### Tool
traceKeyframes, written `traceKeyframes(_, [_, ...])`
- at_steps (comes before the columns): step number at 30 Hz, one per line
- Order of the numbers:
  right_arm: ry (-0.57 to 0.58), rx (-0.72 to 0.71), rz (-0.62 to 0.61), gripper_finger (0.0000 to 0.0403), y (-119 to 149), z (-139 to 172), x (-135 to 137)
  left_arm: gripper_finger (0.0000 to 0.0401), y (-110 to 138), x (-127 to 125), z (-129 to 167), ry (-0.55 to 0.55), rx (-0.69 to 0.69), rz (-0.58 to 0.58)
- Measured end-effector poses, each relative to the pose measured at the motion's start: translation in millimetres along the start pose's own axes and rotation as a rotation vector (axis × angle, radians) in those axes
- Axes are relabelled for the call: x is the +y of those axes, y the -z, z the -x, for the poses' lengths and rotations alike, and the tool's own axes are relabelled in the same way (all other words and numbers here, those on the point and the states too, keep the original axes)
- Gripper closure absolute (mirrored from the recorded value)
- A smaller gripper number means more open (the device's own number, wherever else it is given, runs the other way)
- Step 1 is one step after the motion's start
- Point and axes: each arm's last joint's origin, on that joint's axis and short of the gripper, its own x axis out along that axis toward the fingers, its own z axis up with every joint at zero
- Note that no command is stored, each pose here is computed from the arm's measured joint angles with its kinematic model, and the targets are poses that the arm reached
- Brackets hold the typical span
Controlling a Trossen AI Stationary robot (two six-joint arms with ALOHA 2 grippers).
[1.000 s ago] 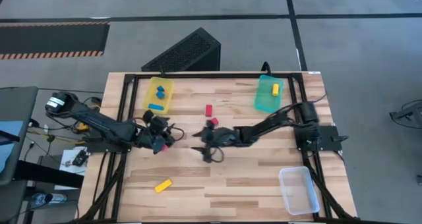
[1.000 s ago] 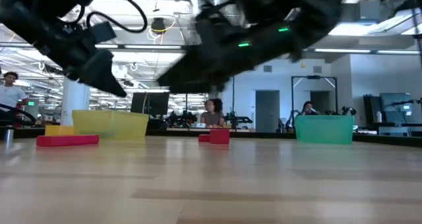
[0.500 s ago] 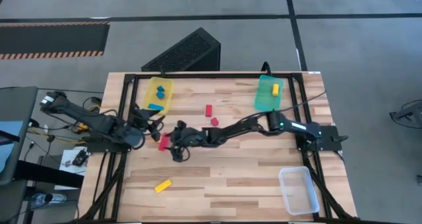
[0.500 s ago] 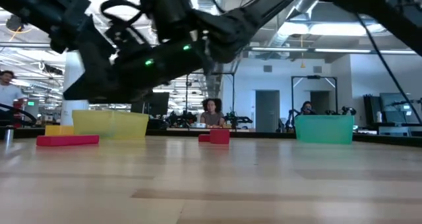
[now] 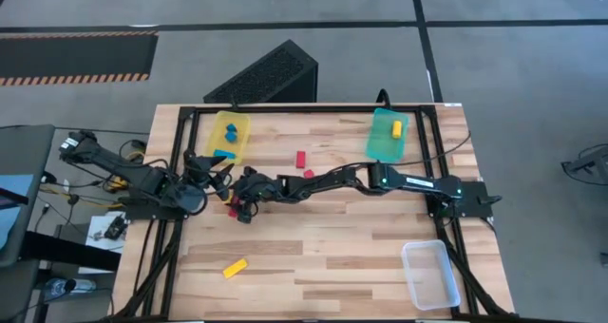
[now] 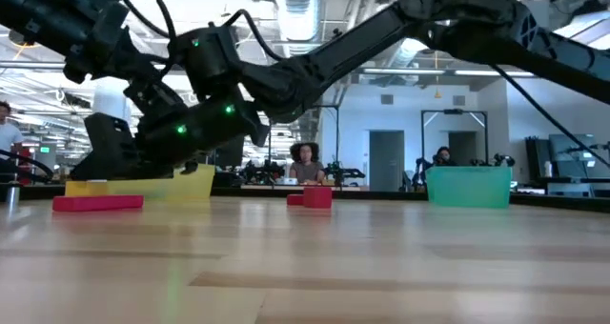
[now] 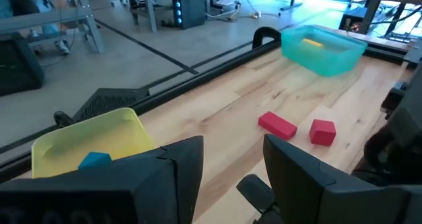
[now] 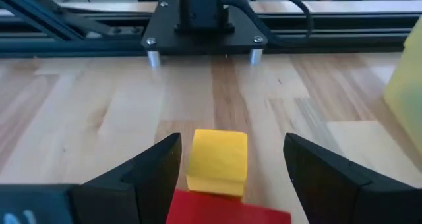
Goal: Sort & place blocks by color
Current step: Put the yellow square block into the light blue bin
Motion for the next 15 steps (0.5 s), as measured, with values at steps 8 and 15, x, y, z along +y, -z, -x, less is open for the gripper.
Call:
traceKeyframes(8, [-0.009,0.056,0.003,0.0117,7.1,-1.5,-6.5,0.0252,0.0,0.0,0.0,0.0,0.0,-0.001])
traceKeyframes(15, [-0.042,0.057,0.03,0.0169,7.3,-1.5,-6.0,0.0252,-0.1,0.1,0.0,-0.003,-0.003,-0.001])
